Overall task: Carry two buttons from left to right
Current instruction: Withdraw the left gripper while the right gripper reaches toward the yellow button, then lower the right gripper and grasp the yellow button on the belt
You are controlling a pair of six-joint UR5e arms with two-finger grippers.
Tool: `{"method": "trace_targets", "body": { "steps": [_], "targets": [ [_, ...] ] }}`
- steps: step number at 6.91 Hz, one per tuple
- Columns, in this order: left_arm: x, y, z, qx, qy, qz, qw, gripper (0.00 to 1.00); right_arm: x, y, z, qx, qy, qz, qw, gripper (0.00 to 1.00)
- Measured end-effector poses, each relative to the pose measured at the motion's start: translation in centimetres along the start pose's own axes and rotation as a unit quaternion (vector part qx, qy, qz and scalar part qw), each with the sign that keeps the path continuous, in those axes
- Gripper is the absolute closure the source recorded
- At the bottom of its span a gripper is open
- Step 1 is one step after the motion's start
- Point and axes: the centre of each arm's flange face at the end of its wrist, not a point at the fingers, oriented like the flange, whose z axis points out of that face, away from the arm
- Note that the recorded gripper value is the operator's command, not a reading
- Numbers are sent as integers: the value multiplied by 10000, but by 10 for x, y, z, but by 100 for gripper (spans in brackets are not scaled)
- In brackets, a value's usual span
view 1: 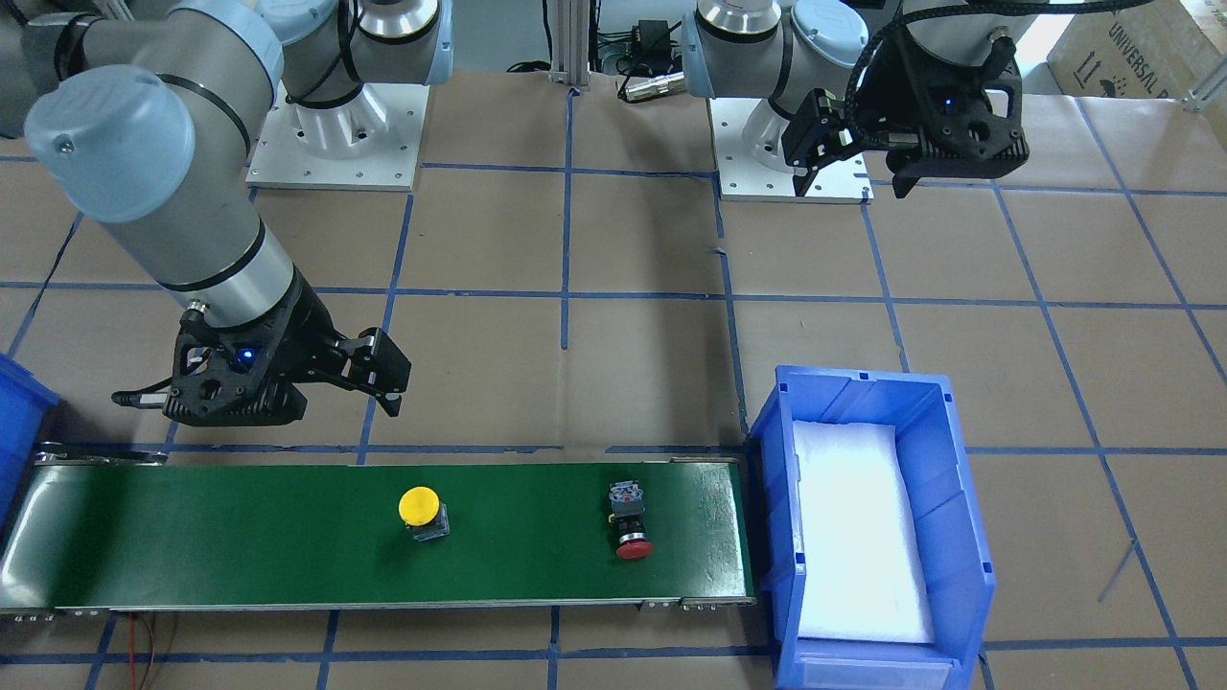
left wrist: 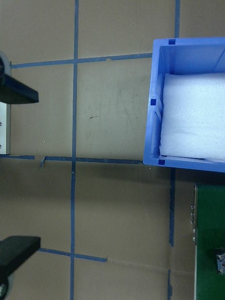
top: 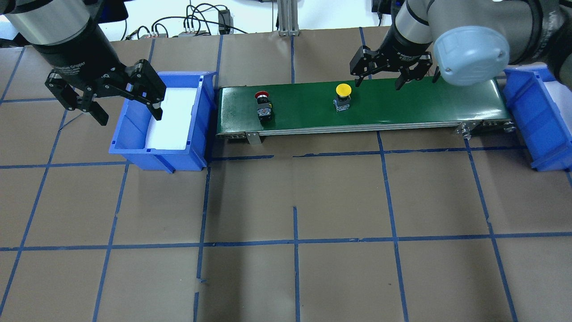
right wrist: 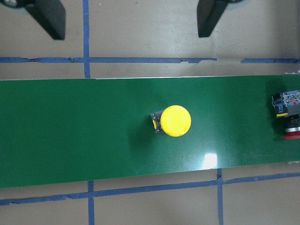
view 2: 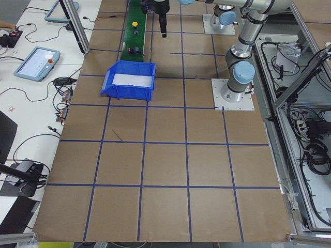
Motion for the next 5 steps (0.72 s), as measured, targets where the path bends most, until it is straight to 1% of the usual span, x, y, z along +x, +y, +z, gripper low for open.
{"method": "trace_targets", "body": {
  "steps": [1, 2, 3, 4, 5],
  "targets": [
    [8, 4, -3, 46, -13, 87, 10000, 0, 2, -6, 13, 11, 10, 13, 10000, 3],
    [11, 6, -8, 209, -139, 143, 9996, 0, 4, -9, 21, 19, 30, 18, 10000, 3],
    [5, 4, -14, 383, -377, 127, 9985, 0, 5, -11, 24, 34, 58, 18, 10000, 3],
    [-2, 3, -14, 421, -494, 93, 9979, 0, 6, -13, 27, 59, 90, 15, 9999, 3],
    [-6, 0, -9, 393, -422, 44, 9983, 0, 7, -17, 33, 91, 113, 10, 9999, 3]
  ]
}}
